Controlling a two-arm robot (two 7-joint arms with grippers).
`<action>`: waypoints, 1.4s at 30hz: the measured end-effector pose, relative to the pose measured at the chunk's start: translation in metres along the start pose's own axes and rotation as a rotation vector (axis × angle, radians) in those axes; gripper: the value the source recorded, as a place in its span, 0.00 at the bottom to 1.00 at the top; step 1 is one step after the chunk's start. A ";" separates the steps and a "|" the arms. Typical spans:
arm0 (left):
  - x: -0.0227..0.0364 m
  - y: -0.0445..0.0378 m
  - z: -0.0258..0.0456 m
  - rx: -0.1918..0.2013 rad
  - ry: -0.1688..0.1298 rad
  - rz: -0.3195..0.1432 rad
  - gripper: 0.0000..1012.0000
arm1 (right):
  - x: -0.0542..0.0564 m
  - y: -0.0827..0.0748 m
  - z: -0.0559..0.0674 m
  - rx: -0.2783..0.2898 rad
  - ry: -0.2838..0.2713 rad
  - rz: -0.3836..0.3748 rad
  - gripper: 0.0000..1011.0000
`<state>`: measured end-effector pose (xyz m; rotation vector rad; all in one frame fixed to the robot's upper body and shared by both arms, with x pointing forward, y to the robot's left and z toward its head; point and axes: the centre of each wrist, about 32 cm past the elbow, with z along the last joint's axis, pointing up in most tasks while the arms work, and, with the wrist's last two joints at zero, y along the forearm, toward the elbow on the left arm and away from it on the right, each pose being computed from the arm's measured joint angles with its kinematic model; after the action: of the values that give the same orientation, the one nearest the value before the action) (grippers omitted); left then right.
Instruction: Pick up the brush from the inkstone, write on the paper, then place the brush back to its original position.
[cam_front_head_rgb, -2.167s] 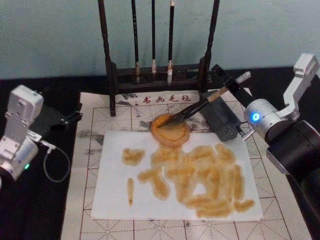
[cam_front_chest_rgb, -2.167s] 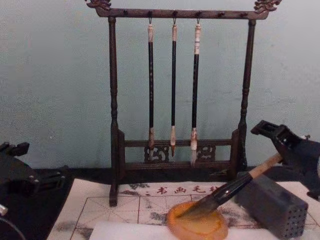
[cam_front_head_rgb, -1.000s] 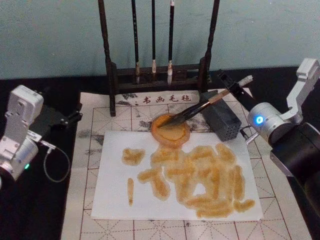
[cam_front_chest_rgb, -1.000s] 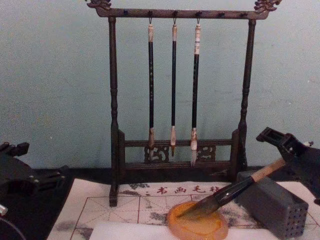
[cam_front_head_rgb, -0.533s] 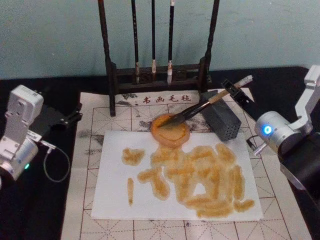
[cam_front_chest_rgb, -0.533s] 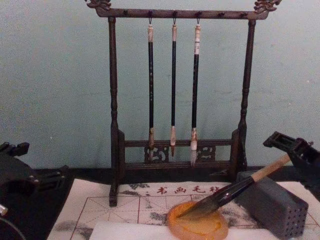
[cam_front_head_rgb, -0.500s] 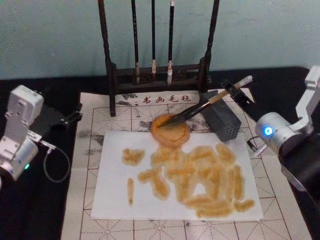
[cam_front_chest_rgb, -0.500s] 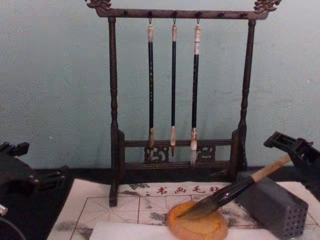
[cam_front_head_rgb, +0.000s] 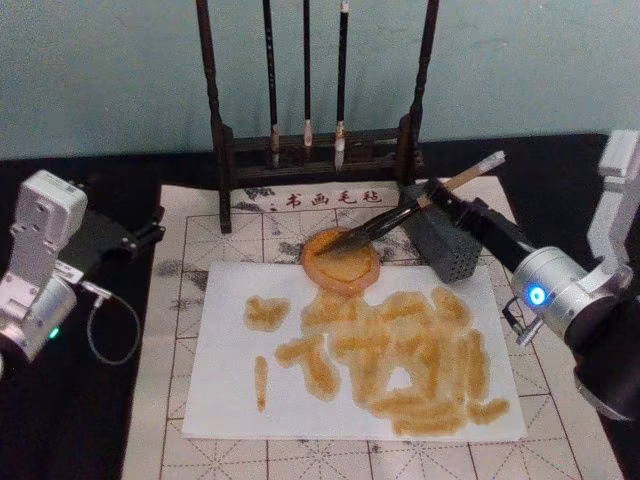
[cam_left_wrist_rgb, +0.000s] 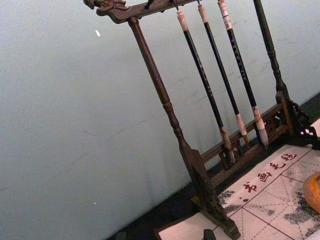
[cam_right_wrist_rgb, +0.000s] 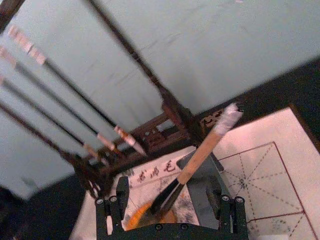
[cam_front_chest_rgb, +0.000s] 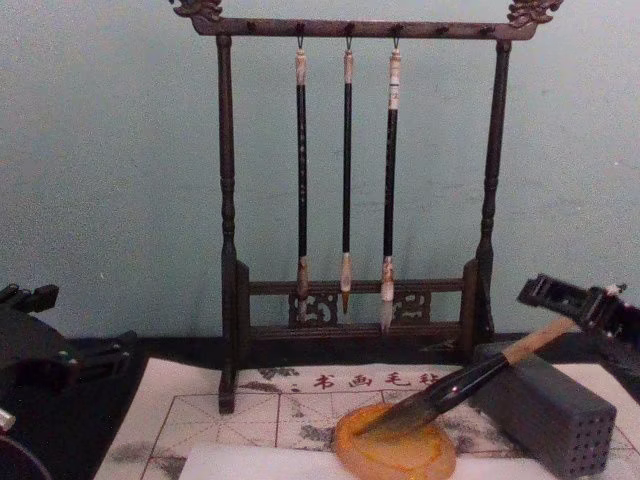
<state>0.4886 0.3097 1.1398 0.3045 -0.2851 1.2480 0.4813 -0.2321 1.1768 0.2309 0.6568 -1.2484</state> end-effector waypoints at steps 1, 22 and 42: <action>0.0000 0.0000 0.0000 0.000 0.000 0.000 0.99 | -0.001 -0.001 -0.001 -0.003 -0.032 0.004 0.99; 0.0000 0.0000 0.0000 0.000 0.000 0.000 0.99 | -0.006 -0.012 -0.025 -0.015 -0.689 -0.028 0.99; 0.0000 0.0000 0.0000 0.000 0.000 0.000 0.99 | -0.006 -0.013 -0.028 -0.008 -0.727 -0.033 0.99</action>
<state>0.4886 0.3097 1.1398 0.3045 -0.2850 1.2479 0.4593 -0.2174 1.1599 -0.2413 0.0360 -1.2500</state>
